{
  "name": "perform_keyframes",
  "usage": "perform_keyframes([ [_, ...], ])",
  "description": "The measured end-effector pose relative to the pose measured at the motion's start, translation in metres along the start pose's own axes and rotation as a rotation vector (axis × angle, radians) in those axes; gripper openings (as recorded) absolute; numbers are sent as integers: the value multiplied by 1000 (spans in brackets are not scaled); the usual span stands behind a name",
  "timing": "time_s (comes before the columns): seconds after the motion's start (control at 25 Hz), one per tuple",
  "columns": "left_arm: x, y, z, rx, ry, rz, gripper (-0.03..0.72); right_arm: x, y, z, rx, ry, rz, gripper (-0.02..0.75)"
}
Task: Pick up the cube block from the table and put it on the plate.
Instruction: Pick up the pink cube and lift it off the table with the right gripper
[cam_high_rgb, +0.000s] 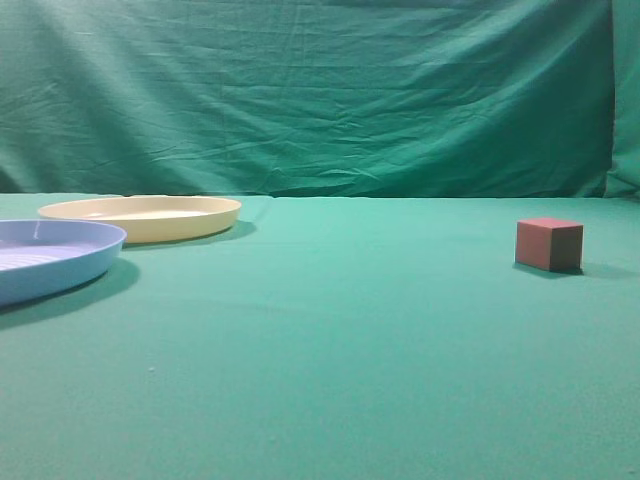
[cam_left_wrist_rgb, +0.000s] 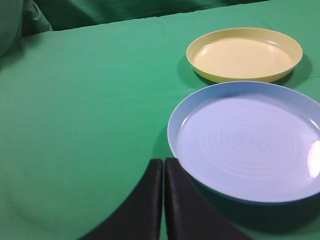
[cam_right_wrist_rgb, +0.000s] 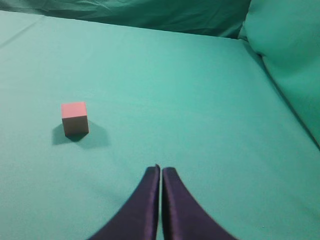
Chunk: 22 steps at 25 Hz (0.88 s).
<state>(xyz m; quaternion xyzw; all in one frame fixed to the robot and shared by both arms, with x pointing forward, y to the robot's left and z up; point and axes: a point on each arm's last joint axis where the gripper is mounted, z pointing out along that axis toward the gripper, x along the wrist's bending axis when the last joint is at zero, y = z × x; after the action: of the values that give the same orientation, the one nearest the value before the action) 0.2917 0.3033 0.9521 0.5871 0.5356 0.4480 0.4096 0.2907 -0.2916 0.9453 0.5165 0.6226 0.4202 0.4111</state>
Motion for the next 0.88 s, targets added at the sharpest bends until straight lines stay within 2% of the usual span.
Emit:
perform_keyframes([
  [0.68,0,0,0,0,0,0,0,0,0,0,0,0,0,0],
  [0.8,0,0,0,0,0,0,0,0,3,0,-35,3,29,0],
  [0.88,0,0,0,0,0,0,0,0,11,-1,-114,11,106,0],
])
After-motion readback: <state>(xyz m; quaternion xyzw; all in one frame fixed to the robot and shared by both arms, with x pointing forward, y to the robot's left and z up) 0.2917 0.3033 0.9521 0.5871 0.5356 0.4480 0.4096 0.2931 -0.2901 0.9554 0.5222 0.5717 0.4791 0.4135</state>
